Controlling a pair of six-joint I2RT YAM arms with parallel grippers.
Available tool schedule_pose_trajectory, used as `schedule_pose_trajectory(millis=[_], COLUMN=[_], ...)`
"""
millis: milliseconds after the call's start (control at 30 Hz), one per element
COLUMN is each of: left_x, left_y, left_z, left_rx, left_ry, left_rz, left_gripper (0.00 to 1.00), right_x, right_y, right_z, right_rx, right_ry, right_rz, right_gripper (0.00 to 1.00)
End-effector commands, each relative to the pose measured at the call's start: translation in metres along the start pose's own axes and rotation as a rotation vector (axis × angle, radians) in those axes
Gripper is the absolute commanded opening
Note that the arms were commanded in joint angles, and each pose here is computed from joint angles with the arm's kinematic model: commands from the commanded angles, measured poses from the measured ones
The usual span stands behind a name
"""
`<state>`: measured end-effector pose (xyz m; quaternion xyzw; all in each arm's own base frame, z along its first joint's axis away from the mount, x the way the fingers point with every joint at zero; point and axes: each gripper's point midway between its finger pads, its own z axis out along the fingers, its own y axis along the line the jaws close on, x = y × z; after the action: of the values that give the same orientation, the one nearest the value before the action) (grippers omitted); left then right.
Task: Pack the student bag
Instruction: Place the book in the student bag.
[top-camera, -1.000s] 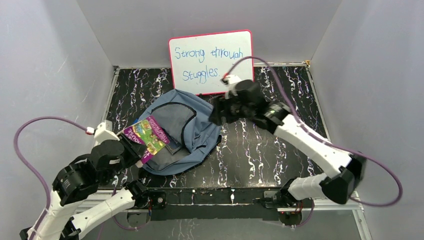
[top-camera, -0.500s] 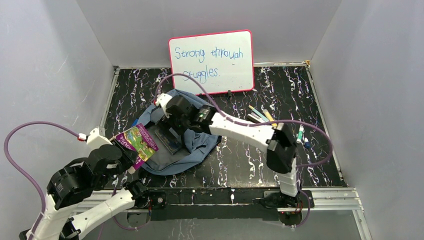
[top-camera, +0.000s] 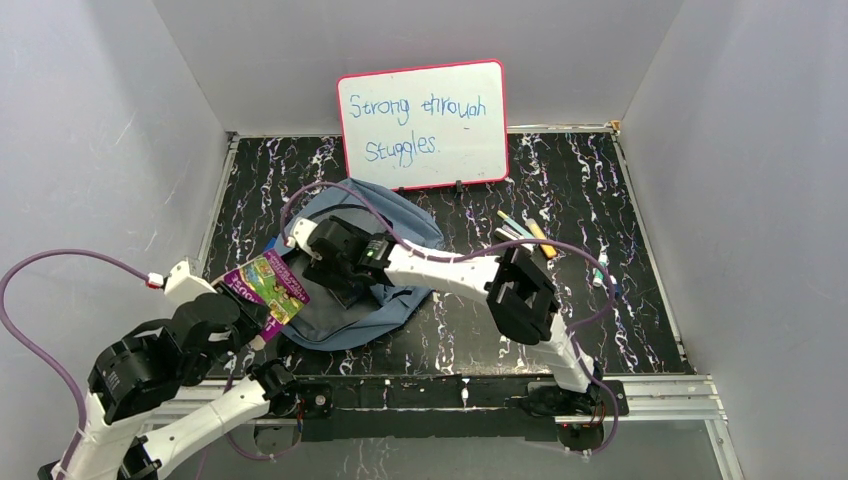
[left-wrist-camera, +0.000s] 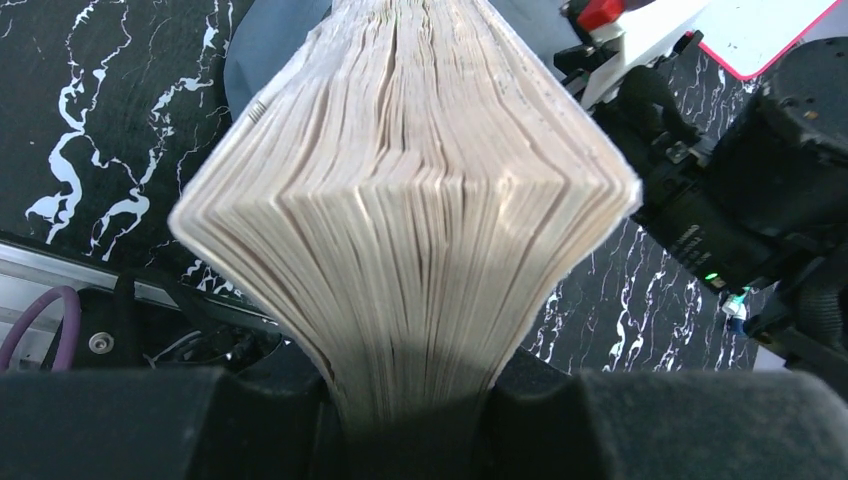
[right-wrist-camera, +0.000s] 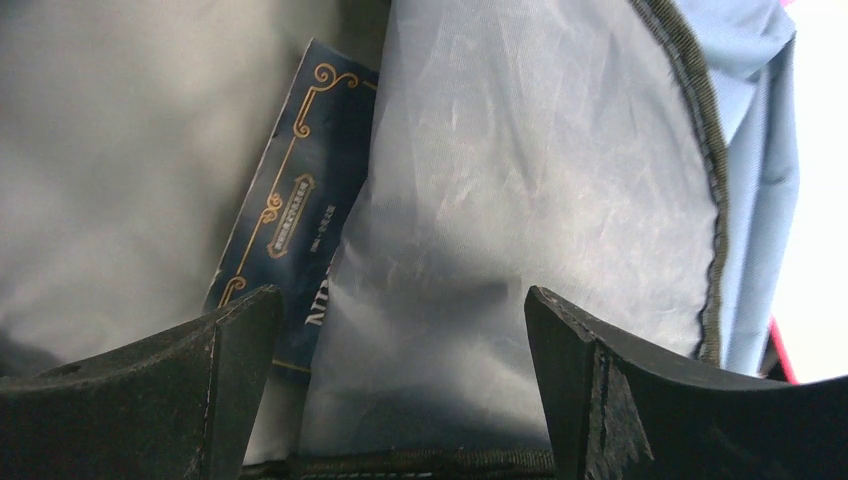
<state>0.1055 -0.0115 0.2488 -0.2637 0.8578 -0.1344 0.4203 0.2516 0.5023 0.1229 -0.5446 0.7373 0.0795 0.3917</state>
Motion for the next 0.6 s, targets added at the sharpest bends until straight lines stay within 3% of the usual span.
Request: schedule_pose_trajectory(millis=[0,333,567], left_x=[-0.016,-0.015,-0.014], left_y=[-0.006,-0.008,-0.008], left_z=[-0.003,-0.004,-0.003], left_rx=[0.036,0.076,0.087], left_ry=[-0.073,-0.076,-0.075], left_rz=[-0.079,-0.107,-0.118], left_gripper=[0.0,0.0,0.0], right_x=[-0.028,-0.026,-0.013], right_y=[-0.011,-0.019,-0.017], right_z=[0.002,0.006,0.017], right_rx=[0.162,0.293,0.308], right_ry=[-0.087,-0.099,-0.055], right_rz=[-0.107,-0.116,-0.141], right_gripper=[0.99,0.82,0.9])
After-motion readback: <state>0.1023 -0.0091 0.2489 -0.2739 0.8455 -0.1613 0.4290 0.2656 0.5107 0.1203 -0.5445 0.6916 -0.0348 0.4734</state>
